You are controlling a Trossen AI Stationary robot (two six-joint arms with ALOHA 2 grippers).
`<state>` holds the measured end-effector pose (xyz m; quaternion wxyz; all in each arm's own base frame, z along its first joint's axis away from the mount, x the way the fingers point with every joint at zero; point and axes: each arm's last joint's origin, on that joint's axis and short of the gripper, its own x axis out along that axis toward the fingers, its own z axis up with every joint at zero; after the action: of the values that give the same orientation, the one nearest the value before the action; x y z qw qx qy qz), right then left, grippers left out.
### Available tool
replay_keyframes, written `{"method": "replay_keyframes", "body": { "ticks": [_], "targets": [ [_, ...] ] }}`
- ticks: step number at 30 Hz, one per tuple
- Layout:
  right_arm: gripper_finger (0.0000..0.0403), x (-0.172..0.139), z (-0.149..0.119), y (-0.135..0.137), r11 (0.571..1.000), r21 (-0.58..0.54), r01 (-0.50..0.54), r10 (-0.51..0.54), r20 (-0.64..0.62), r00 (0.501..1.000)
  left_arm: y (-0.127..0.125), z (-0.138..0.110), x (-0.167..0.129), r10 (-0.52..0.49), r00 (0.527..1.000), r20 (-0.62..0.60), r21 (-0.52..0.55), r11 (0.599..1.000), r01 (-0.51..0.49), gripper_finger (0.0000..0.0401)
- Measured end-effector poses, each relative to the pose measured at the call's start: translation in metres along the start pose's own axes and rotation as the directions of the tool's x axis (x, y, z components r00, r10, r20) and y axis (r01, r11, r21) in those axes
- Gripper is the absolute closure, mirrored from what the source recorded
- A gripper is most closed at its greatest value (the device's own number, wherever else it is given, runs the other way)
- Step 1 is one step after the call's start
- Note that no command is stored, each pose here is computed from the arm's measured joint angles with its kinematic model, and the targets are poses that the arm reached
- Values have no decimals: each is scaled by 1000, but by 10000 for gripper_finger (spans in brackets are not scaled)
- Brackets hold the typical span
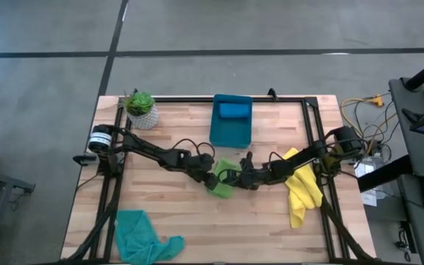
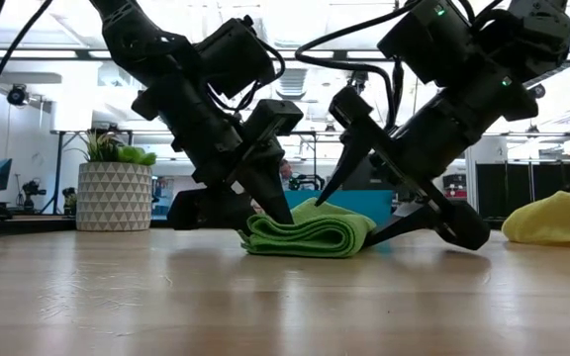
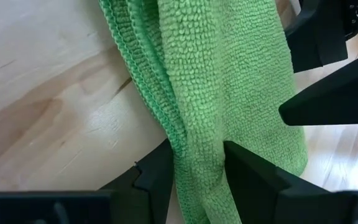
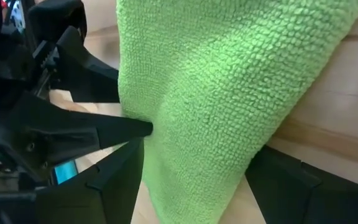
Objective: Fold microfiber towels
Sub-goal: Put the green microfiber cloth into the blue bin
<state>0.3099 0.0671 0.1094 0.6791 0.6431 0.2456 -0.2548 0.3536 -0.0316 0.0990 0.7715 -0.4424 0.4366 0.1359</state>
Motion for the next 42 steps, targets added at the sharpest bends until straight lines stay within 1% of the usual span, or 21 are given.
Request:
{"method": "replay_keyframes", "body": {
  "ticks": [3,8,12,17,23,32,34,36,39,42],
  "targets": [
    [166,-2,-3,0,1000,-26,0,0,-11,1000,0,0,0,0,1000,0,0,1000,0,272],
    [204,-4,-7,-4,999,-38,4,-5,-22,1000,0,0,0,-1,1000,1,1,1000,1,272],
    [222,-5,-9,-5,999,-51,2,-3,-20,1000,0,0,0,-2,1000,2,1,1000,2,272],
    [227,-5,-8,-4,995,-100,-5,6,9,1000,0,0,0,-3,1000,3,2,1000,3,272],
    [227,-4,-8,-1,987,-155,-42,48,31,998,0,0,0,-5,1000,4,2,1000,5,272],
    [233,-2,-8,-2,986,-163,-42,48,31,998,-2,1,0,-24,1000,14,6,1000,24,272],
    [247,-2,-8,-2,986,-163,-42,48,31,998,-2,1,0,-25,1000,15,6,1000,25,272],
    [271,-2,-8,-3,986,-163,-40,46,31,998,-2,1,0,-25,1000,15,6,1000,25,272],
    [314,-2,-8,-4,986,-163,-39,45,31,998,-2,1,0,-25,1000,17,11,1000,25,272],
    [356,-3,-8,-5,986,-163,-39,44,31,999,-2,3,0,-29,999,27,51,998,28,272]
  ]
}}
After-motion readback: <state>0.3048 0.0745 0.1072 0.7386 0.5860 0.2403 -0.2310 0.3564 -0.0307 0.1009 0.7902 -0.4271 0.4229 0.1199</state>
